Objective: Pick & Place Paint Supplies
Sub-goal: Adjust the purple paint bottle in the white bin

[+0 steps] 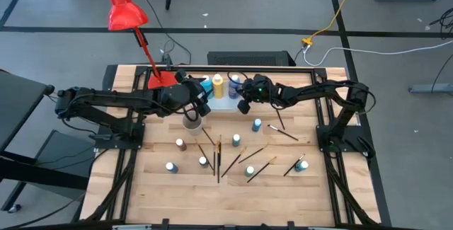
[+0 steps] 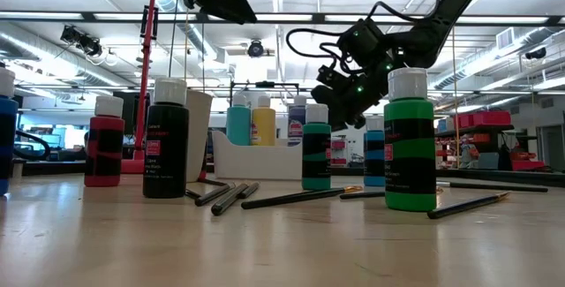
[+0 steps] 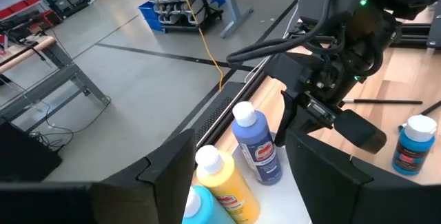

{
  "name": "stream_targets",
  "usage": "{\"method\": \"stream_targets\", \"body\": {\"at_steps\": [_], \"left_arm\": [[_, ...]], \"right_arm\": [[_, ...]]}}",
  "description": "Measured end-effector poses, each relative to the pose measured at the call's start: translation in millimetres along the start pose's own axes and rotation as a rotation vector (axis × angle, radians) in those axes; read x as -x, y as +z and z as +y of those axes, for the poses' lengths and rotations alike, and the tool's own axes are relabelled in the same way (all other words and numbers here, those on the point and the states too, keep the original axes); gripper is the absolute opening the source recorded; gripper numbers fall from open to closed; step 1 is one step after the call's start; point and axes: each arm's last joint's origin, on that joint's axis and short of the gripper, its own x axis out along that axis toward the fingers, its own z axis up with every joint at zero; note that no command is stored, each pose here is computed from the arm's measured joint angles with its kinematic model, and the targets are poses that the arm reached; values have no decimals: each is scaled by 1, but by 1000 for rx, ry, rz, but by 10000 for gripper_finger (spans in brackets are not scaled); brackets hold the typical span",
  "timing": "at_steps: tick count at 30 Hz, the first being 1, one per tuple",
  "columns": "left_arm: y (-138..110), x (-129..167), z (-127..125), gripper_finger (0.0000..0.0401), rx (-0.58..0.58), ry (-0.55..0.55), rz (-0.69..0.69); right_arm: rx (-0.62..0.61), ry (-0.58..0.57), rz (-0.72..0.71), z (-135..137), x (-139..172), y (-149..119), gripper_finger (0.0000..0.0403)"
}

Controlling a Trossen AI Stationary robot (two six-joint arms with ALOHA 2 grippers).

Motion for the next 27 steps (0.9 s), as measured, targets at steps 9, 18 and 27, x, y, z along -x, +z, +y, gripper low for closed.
{"method": "stream_targets", "body": {"at_steps": [9,18,27], "left_arm": [[2,0,0,235,13,-1,-18],[2,0,0,235,11,-2,-17],[1,0,0,235,5,-2,-10]], "right_arm": [[-6,-1,-59,-1,0,6,1],[2,1,-37,0,-10,-4,1],[15,-7,4,-3,1,1,1]]}}
